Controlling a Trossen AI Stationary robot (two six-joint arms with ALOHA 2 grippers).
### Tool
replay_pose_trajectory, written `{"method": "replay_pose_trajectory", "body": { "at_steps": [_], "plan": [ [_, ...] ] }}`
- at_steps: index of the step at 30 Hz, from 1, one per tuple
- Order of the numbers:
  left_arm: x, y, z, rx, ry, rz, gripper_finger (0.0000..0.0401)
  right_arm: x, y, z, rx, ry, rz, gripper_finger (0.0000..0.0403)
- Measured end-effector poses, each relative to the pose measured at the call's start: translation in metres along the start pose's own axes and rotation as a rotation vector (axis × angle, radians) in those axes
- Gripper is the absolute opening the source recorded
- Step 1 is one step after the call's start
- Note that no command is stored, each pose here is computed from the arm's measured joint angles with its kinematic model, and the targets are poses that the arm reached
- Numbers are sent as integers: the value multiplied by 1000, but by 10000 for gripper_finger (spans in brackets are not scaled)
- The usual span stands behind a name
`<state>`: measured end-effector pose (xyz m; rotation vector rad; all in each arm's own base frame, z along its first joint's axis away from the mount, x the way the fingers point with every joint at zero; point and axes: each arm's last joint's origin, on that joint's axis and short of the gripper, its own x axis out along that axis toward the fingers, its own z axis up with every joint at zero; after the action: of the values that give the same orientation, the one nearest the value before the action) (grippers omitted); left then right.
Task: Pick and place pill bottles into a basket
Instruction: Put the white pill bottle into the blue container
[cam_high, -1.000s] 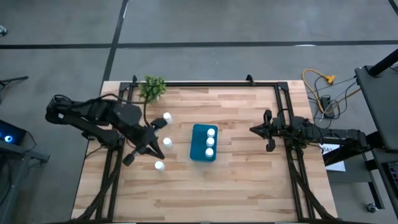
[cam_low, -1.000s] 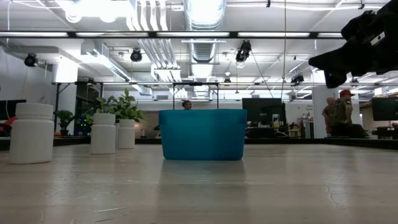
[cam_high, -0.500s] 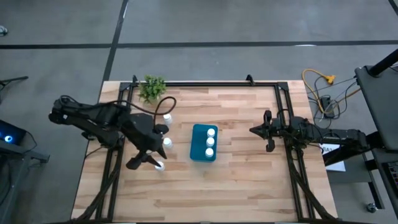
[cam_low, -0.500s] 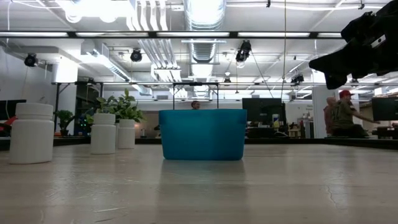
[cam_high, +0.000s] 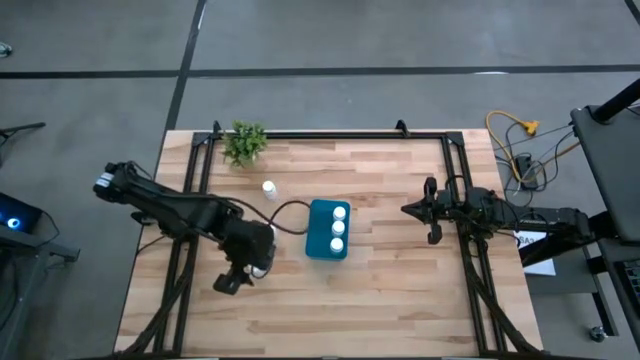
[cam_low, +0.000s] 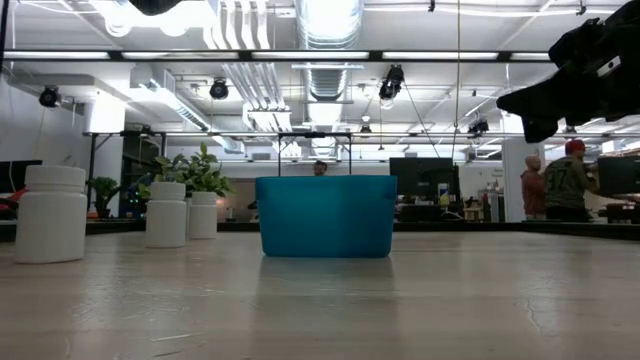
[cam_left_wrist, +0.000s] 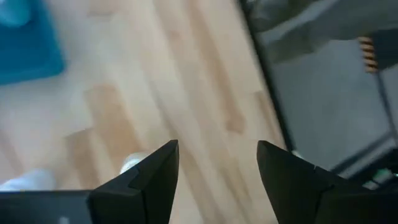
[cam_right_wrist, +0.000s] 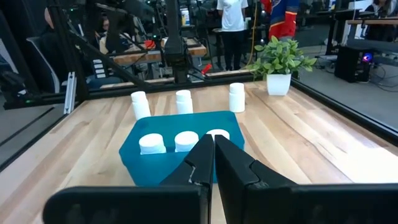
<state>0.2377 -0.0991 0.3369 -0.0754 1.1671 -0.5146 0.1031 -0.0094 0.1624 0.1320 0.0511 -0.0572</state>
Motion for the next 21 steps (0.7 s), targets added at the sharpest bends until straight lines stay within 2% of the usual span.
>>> {"method": "replay_pose_trajectory", "body": {
  "at_steps": [4,9,17,21],
  "plan": [
    [5,4,2,-74,-6,122,199,0,0,0,-7,0,0,9],
    [9,9,-5,-153,-17,223,199,0,0,0,-10,0,0,9],
    [30,20,-30,-283,-116,228,199,0,0,0,-26,0,-1,9],
    [44,26,-45,-349,-83,239,199,0,0,0,-26,1,0,8]
  ]
}}
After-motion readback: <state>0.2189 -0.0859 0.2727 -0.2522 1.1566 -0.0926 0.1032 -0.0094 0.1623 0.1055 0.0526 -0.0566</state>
